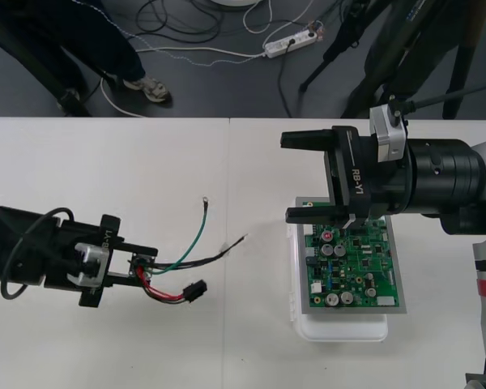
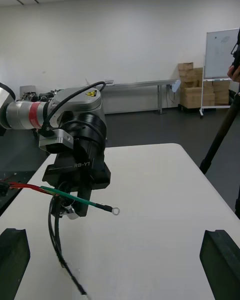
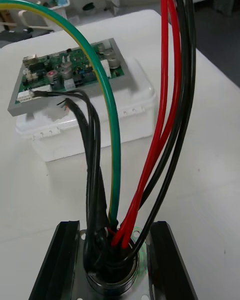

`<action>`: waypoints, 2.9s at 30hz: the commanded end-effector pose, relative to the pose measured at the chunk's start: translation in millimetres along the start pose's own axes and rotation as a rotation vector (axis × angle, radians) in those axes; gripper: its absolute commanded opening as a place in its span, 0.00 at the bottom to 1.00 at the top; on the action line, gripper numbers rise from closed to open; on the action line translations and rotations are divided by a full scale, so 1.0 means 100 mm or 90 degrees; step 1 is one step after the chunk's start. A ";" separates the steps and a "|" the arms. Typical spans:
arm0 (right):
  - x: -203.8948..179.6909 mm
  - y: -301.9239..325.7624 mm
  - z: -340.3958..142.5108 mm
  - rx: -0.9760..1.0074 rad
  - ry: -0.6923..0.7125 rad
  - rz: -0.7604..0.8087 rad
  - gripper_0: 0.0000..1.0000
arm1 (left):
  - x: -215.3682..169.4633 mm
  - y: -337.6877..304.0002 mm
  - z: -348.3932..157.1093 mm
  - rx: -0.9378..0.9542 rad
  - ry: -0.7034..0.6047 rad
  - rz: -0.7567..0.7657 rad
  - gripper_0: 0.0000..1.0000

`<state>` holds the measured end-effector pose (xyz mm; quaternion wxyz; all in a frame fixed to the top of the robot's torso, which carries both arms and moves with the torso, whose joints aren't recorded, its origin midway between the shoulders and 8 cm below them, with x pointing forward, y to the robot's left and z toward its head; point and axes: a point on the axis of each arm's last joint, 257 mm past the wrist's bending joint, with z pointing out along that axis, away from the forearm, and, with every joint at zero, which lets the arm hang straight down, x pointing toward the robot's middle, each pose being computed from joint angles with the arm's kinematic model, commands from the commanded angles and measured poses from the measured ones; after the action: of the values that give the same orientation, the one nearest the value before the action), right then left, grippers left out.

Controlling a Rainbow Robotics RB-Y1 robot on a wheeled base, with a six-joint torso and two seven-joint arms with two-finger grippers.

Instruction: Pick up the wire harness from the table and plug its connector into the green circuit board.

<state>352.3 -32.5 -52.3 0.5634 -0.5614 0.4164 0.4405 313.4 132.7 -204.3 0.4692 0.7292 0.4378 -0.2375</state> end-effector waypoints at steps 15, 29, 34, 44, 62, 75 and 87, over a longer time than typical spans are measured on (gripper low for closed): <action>-0.08 0.00 -0.03 -0.015 0.013 -0.010 1.00 | -0.57 -0.38 0.42 0.055 -0.146 -0.172 0.00; -0.09 -0.01 -0.04 -0.012 0.010 -0.006 1.00 | -1.06 -0.72 0.58 0.139 -0.270 -0.372 0.00; -0.09 -0.01 -0.04 -0.011 0.010 -0.001 1.00 | -1.19 -0.79 0.64 0.157 -0.302 -0.398 0.00; -0.10 -0.01 -0.05 -0.012 0.006 0.006 1.00 | -1.50 -0.91 0.75 0.212 -0.365 -0.439 0.00; -0.15 0.05 -0.05 -0.022 -0.011 0.015 1.00 | -1.86 -1.03 0.80 0.307 -0.418 -0.473 0.00; -0.18 0.18 -0.26 -0.057 0.010 0.032 1.00 | -2.06 -0.98 0.86 0.341 -0.444 -0.487 0.00; -0.23 0.15 -0.46 -0.056 0.002 0.059 1.00 | -2.03 -0.69 0.94 0.281 -0.452 -0.530 0.00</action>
<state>335.6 -73.0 -36.1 0.5365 -0.5677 0.4118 0.4694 148.9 -8.4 -146.3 0.2919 0.4738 0.4398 -0.7049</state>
